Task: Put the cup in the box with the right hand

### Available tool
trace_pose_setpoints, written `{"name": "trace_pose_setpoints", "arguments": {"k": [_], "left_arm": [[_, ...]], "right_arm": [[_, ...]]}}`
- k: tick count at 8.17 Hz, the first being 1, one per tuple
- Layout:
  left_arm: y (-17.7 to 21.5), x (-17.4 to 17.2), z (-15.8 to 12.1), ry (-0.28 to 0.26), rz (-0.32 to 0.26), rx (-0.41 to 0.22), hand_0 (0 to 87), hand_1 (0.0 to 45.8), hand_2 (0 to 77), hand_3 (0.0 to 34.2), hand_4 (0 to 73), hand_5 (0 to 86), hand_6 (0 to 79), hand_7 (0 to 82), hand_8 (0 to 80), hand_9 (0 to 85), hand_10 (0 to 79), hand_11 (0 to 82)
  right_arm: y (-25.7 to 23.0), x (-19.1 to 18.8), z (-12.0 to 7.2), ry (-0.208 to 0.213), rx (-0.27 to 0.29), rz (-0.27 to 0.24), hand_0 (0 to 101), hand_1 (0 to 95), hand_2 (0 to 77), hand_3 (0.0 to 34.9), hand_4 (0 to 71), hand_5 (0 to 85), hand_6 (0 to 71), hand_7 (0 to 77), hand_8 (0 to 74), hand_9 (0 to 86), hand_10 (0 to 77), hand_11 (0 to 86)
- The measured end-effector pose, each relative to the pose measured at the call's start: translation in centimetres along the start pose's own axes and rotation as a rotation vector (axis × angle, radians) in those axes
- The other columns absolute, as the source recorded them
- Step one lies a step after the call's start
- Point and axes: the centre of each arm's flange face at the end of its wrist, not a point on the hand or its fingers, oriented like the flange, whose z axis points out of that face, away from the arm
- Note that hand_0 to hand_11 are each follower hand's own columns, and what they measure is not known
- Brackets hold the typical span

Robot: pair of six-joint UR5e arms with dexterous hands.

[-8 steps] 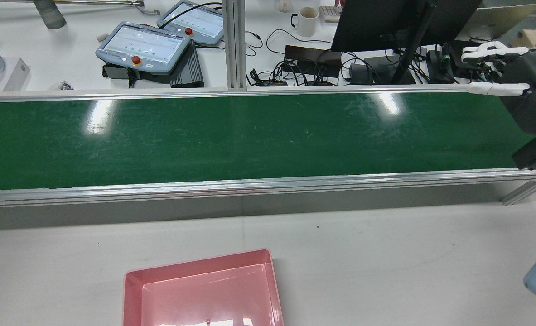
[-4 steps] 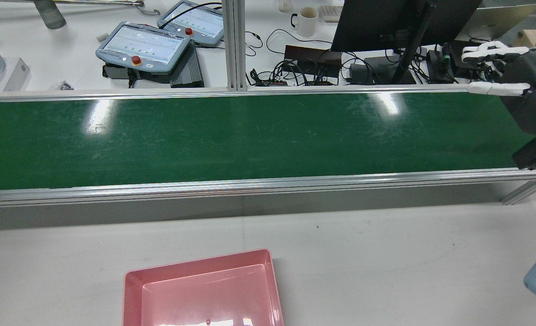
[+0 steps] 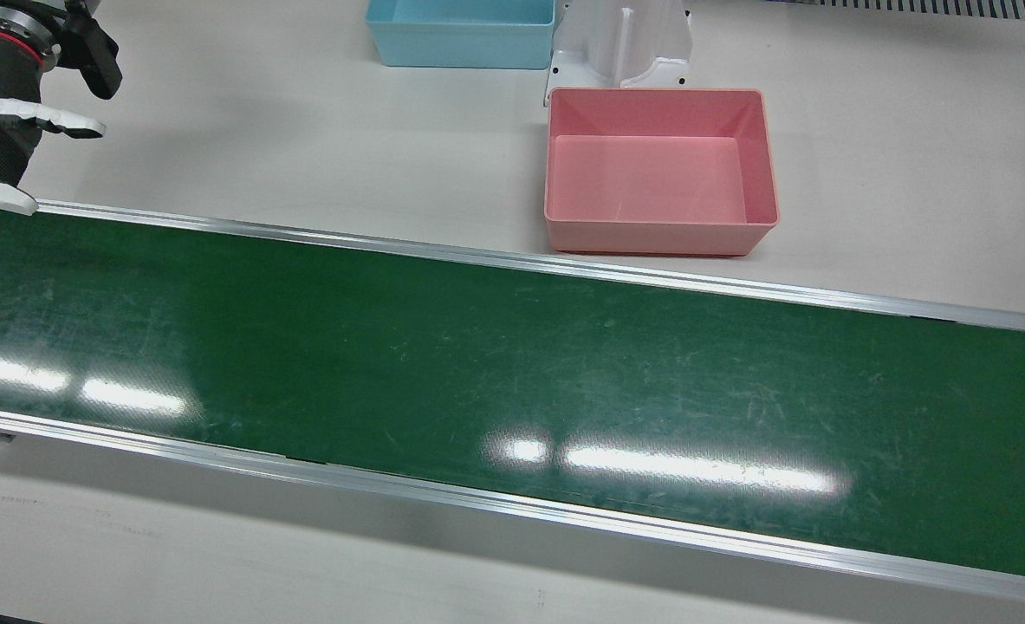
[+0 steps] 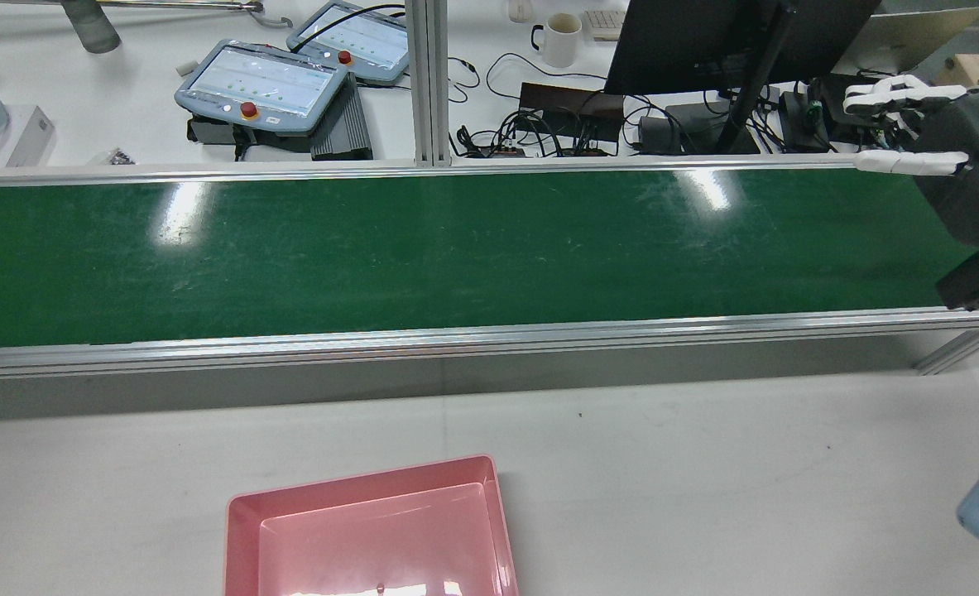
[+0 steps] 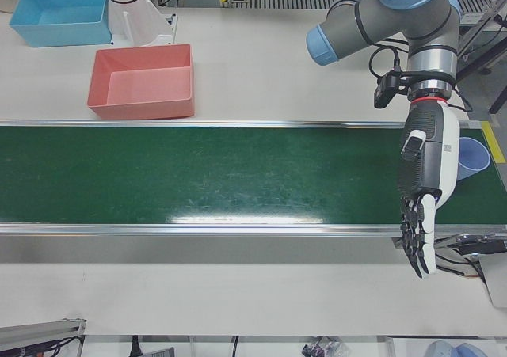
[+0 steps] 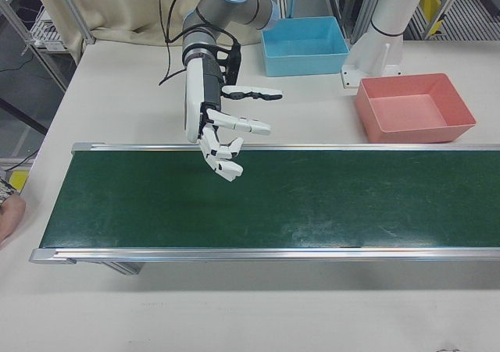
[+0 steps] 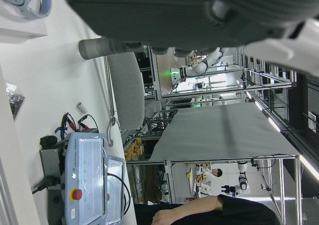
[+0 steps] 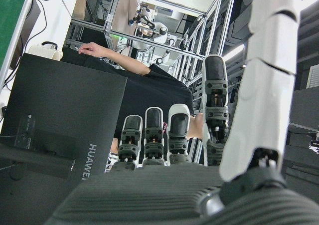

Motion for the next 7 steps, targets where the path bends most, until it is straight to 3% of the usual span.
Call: {"name": "trace_pose_setpoints", "arguments": {"k": [7], "left_arm": [[0.00, 0.01, 0.00, 0.000, -0.001, 0.000, 0.0, 0.5, 0.5, 0.0, 0.0, 0.0, 0.0, 0.0, 0.0, 0.5, 0.0, 0.0]], "right_arm": [[0.00, 0.00, 0.00, 0.000, 0.000, 0.000, 58, 18.0, 6.0, 0.0, 46.9, 7.1, 19.1, 69.8, 12.5, 31.6, 13.6, 21.3]]}}
